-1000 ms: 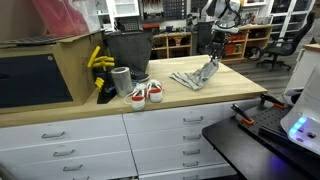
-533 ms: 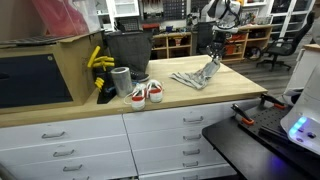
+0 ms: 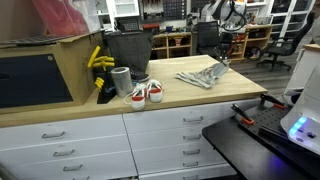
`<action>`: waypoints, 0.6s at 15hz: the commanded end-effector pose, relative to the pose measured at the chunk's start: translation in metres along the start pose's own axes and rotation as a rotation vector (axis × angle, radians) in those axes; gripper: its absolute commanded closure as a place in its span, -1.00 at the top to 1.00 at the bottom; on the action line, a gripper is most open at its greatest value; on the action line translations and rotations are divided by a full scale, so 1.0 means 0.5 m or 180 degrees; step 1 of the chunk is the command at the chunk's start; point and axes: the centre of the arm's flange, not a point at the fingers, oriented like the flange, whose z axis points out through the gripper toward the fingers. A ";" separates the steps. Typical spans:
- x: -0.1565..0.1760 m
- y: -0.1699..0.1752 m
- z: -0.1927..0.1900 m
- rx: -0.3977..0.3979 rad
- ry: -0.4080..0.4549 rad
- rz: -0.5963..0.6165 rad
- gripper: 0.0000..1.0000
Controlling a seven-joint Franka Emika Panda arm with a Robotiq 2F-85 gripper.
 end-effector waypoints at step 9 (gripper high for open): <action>0.007 0.111 -0.023 -0.0039 0.0200 -0.0089 -0.97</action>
